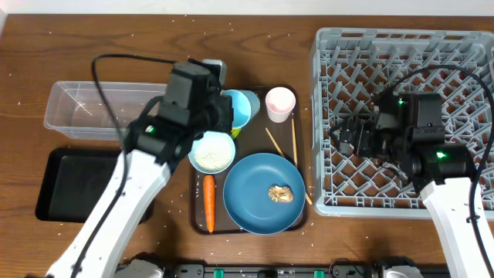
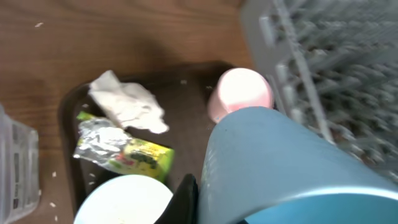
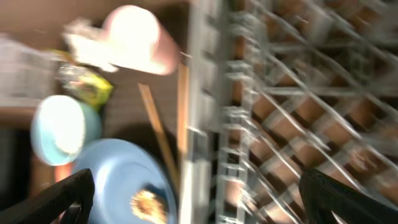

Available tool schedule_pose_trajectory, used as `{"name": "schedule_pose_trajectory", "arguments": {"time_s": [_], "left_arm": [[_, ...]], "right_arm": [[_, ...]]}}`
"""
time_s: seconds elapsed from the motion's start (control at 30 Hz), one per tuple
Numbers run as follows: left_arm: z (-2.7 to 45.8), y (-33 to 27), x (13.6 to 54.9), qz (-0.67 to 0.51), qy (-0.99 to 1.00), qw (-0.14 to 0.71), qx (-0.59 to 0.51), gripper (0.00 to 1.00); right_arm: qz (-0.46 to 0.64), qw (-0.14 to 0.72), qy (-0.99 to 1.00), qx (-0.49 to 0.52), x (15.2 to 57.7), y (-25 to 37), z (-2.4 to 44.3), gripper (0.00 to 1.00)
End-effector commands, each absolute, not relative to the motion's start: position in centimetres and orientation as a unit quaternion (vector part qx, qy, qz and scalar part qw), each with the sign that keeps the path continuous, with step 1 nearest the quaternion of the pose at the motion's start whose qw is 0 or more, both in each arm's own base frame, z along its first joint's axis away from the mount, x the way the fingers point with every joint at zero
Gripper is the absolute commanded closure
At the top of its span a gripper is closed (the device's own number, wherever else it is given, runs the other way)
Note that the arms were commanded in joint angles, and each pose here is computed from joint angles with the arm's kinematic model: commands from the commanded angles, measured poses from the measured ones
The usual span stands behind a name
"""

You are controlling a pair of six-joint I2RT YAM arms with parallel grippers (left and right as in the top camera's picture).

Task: Sort waste into correct bins and load items into the dishwasher rack
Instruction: 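Reach the left gripper to the blue cup and grasp it, then lift the blue cup and hand it to the right gripper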

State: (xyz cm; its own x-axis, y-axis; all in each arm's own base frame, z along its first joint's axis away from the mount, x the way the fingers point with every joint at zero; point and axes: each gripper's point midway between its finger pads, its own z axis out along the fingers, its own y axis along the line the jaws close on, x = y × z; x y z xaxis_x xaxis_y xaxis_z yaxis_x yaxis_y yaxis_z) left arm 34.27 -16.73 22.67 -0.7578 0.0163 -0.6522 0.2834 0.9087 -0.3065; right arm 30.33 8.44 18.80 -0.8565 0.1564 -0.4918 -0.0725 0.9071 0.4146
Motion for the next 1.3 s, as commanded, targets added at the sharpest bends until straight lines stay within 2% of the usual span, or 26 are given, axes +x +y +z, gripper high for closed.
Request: {"name": "schedule_pose_trajectory", "arguments": {"time_s": [0.0,0.3,0.57,0.9,0.97,1.13,1.27], "left_arm": [[24.7,-19.4,32.2,-0.268,0.888,0.334,0.165,0.94],[28.3,-24.2,26.9,-0.437,0.792,0.297,0.306,0.94],[30.9,-25.5,24.8,-0.505,0.732,0.294,0.350,0.94],[33.5,-26.2,23.0,-0.562,0.667,0.293,0.392,0.94],[33.5,-26.2,23.0,-0.563,0.669,0.290,0.388,0.94],[33.5,-26.2,23.0,-0.563,0.669,0.291,0.389,0.94],[33.6,-26.3,23.0,-0.563,0.668,0.292,0.389,0.94]], "right_arm": [[0.335,0.285,0.894,-0.085,29.8,12.4,21.9,0.01],[0.527,0.336,0.711,-0.321,24.8,17.9,29.0,0.03],[0.585,0.364,0.613,-0.387,22.6,18.5,32.2,0.03],[0.584,0.370,0.577,-0.435,21.6,20.3,32.8,0.11],[0.583,0.372,0.568,-0.446,21.4,20.7,33.0,0.13],[0.588,0.366,0.571,-0.441,21.5,20.8,33.3,0.32],[0.588,0.363,0.577,-0.435,21.6,20.8,33.2,0.41]]}}
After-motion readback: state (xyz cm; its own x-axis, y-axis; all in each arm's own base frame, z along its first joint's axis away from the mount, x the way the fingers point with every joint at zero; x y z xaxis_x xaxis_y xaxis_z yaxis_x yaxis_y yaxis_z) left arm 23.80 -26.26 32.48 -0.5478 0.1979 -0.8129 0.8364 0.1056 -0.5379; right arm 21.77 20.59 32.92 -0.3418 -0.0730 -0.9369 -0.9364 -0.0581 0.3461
